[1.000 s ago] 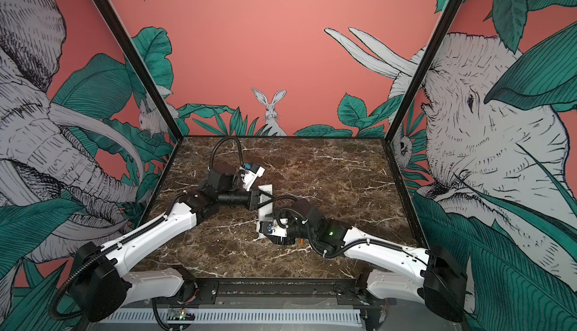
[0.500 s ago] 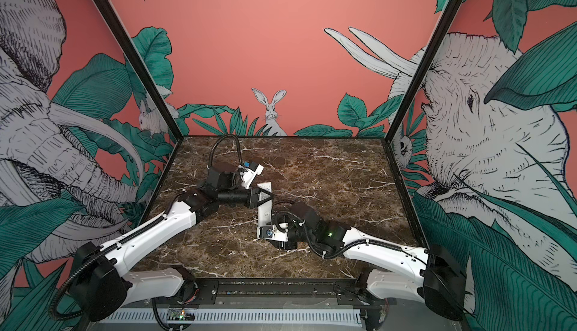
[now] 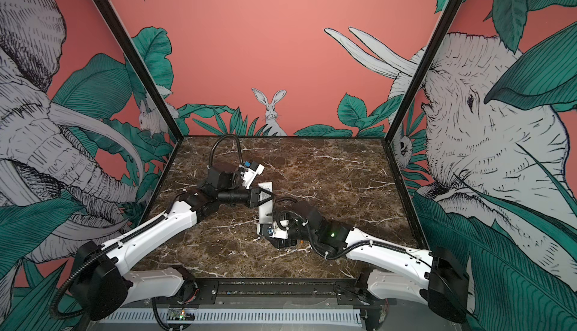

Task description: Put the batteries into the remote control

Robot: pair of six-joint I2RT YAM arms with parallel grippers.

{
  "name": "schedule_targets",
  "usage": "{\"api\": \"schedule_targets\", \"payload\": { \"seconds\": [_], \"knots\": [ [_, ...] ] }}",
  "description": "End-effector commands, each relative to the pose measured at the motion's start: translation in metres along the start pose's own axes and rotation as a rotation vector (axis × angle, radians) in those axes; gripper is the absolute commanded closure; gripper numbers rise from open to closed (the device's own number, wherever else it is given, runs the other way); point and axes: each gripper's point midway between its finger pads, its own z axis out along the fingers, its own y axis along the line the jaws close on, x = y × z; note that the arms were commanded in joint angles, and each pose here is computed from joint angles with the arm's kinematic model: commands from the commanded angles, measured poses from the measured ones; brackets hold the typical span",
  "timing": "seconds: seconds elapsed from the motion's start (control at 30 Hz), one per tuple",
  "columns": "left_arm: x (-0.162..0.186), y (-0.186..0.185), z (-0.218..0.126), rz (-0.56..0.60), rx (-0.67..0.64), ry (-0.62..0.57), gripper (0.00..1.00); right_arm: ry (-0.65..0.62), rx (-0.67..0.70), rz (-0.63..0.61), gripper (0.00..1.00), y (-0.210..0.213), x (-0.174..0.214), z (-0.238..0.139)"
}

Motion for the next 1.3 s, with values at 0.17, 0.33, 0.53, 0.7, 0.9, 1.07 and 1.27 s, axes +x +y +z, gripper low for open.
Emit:
{"api": "schedule_targets", "payload": {
  "seconds": [0.17, 0.33, 0.53, 0.7, 0.9, 1.07, 1.27],
  "knots": [
    [-0.008, -0.011, -0.003, 0.024, 0.047, -0.027, 1.0, -0.044, 0.061, -0.05, 0.23, -0.018, -0.019, 0.002],
    [-0.009, -0.013, -0.003, 0.025, 0.058, -0.026, 1.0, -0.039, 0.065, -0.056, 0.19, -0.02, -0.02, 0.004],
    [-0.008, -0.014, -0.004, 0.026, 0.063, -0.027, 1.0, -0.025, 0.05, -0.059, 0.17, -0.018, -0.017, 0.008],
    [-0.008, -0.016, -0.005, 0.026, 0.064, -0.03, 1.0, -0.013, 0.029, -0.052, 0.16, -0.014, -0.012, 0.013],
    [-0.009, -0.016, -0.006, 0.031, 0.061, -0.036, 1.0, -0.001, -0.024, -0.023, 0.18, -0.002, -0.006, 0.015],
    [-0.008, -0.014, -0.005, 0.031, 0.058, -0.033, 1.0, 0.012, -0.077, 0.008, 0.21, 0.01, 0.0, 0.016],
    [-0.009, -0.014, -0.004, 0.031, 0.061, -0.032, 1.0, 0.029, -0.127, 0.026, 0.25, 0.019, 0.004, 0.018]
  ]
}}
